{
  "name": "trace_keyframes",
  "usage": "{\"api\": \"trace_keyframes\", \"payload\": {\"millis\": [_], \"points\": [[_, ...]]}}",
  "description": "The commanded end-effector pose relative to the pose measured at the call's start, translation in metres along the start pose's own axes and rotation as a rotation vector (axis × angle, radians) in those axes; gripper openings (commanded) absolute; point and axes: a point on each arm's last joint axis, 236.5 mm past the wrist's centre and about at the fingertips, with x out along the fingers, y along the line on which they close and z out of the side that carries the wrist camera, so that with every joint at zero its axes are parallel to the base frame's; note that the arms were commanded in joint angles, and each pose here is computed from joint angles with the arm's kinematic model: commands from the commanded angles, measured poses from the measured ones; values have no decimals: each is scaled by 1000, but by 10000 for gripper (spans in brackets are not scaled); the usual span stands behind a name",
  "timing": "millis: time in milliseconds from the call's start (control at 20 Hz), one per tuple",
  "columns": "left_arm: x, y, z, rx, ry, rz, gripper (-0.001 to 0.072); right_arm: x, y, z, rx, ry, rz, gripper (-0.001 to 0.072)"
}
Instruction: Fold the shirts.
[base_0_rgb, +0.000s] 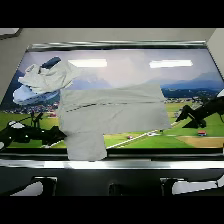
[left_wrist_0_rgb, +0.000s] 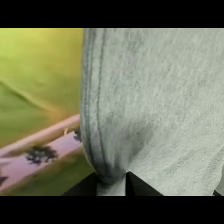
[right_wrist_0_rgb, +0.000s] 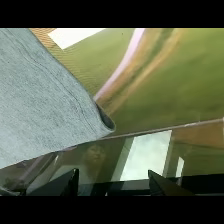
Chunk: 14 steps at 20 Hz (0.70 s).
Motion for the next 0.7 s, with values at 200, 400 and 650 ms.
{"api": "trace_keyframes", "payload": {"millis": [200, 400, 650], "points": [[4, -1, 3, 2, -9, 8, 32, 52, 13, 3, -5, 8, 90, 543], [-1, -4, 5, 39, -26, 7, 32, 68, 40, 28, -45, -103, 63, 523], [-43, -44, 32, 193, -72, -26, 28, 40, 73, 17, -83, -117, 104, 43]]}}
